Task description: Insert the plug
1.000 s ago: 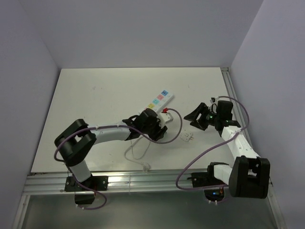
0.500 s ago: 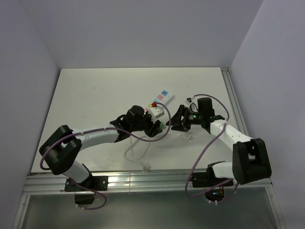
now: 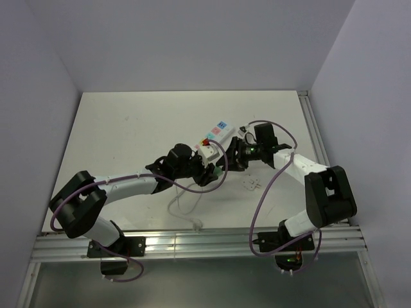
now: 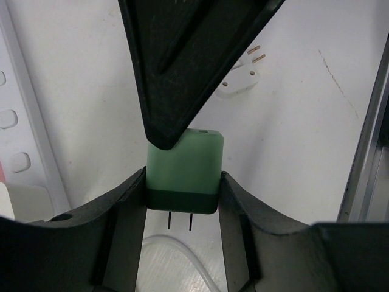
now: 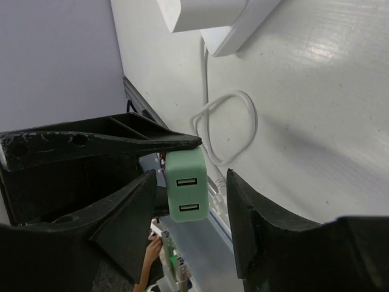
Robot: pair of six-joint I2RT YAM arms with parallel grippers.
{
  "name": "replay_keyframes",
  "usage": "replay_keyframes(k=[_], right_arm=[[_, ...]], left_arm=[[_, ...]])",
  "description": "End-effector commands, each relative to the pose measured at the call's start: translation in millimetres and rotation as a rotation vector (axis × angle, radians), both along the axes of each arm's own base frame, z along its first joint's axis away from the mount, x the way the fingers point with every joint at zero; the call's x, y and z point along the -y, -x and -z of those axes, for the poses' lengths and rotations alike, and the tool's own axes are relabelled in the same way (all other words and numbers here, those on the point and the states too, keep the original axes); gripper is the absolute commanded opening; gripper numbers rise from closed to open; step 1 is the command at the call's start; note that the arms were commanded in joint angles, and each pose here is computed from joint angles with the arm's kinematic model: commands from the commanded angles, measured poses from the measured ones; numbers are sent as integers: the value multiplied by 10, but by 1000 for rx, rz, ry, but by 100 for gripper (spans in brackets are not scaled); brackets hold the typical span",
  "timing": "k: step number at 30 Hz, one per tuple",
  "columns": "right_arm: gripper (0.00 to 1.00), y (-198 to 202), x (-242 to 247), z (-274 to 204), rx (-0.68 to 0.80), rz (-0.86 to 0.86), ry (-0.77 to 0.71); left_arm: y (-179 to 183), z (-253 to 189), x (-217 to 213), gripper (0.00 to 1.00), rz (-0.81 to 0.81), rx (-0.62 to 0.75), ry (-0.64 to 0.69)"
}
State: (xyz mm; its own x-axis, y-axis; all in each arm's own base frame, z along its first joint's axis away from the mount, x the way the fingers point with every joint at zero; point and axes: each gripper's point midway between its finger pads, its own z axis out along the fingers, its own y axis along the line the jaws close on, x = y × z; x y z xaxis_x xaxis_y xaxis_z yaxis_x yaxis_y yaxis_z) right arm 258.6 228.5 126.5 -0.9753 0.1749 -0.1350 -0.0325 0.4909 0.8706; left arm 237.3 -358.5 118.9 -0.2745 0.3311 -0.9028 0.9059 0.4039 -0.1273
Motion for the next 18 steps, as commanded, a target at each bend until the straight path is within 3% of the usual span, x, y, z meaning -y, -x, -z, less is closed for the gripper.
replay_keyframes(k=[1, 10, 15, 16, 17, 18], right_arm=[[56, -2, -80, -105, 10, -46, -14], [49, 127, -133, -76, -10, -98, -7], [39, 169, -124, -62, -14, -111, -7], [34, 177, -126, -59, -15, -113, -6], [18, 179, -130, -65, -10, -117, -6], [13, 177, -132, -70, -9, -117, -8]], left_arm=[[9, -254, 76, 35, 29, 50, 69], [-35, -189, 78, 35, 30, 69, 35], [-49, -163, 73, 35, 25, 68, 25], [-42, -159, 75, 35, 26, 67, 24], [-40, -153, 76, 35, 28, 66, 23], [-43, -154, 79, 36, 28, 66, 23]])
